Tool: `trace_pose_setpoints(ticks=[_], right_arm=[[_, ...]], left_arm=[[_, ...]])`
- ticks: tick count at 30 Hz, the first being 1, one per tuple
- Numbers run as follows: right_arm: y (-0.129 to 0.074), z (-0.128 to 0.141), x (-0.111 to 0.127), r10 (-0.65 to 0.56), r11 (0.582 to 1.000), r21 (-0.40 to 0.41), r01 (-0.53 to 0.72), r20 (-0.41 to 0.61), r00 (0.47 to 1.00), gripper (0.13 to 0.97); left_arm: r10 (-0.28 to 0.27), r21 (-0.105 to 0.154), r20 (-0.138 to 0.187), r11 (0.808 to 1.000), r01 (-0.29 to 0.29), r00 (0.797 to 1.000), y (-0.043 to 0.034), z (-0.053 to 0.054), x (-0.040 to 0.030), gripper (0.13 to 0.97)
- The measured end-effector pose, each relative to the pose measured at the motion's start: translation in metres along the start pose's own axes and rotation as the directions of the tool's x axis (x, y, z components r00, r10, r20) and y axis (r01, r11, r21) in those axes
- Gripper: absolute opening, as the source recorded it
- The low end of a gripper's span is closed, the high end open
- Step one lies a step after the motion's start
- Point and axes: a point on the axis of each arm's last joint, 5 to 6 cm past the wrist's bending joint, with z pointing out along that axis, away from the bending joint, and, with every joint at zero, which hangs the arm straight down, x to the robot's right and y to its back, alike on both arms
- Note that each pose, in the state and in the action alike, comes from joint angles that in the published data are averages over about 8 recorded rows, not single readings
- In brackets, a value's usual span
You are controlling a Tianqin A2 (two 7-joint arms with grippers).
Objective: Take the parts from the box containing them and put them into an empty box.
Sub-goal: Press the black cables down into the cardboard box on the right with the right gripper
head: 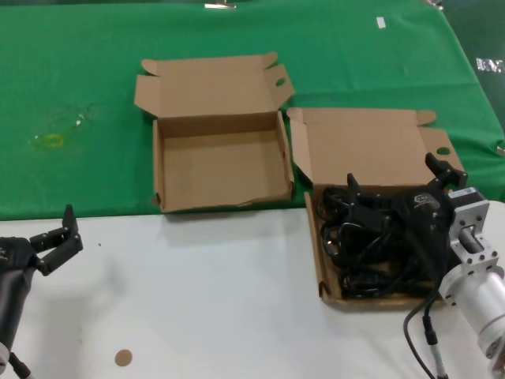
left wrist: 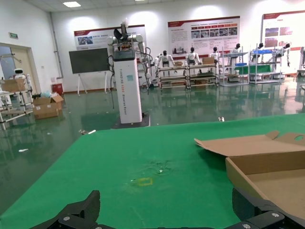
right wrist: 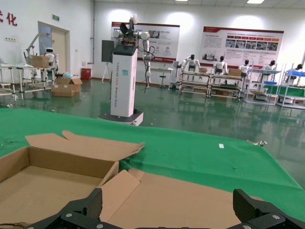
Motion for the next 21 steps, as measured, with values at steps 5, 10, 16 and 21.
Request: trace_pose_setpoints(ticks=[5, 10, 16, 21], right_arm=[[0.0000, 0.0000, 0.0000, 0.000, 1.000, 0.000, 0.000, 0.000, 1.000, 0.966], [0.0000, 0.0000, 0.0000, 0.000, 1.000, 0.000, 0.000, 0.000, 1.000, 0.966], [0.0000, 0.0000, 0.0000, 0.000, 1.000, 0.000, 0.000, 0.000, 1.000, 0.966], [0.0000, 0.0000, 0.0000, 0.000, 1.000, 0.000, 0.000, 0.000, 1.000, 0.966]], left_arm=[[0.000, 0.000, 0.000, 1.000, 0.000, 1.000, 0.0000, 0.0000, 0.0000, 0.966], [0.000, 0.000, 0.000, 1.000, 0.000, 1.000, 0.0000, 0.0000, 0.0000, 0.966], [0.000, 0.000, 0.000, 1.000, 0.000, 1.000, 0.0000, 0.0000, 0.0000, 0.966], [0.000, 0.000, 0.000, 1.000, 0.000, 1.000, 0.0000, 0.0000, 0.0000, 0.966]])
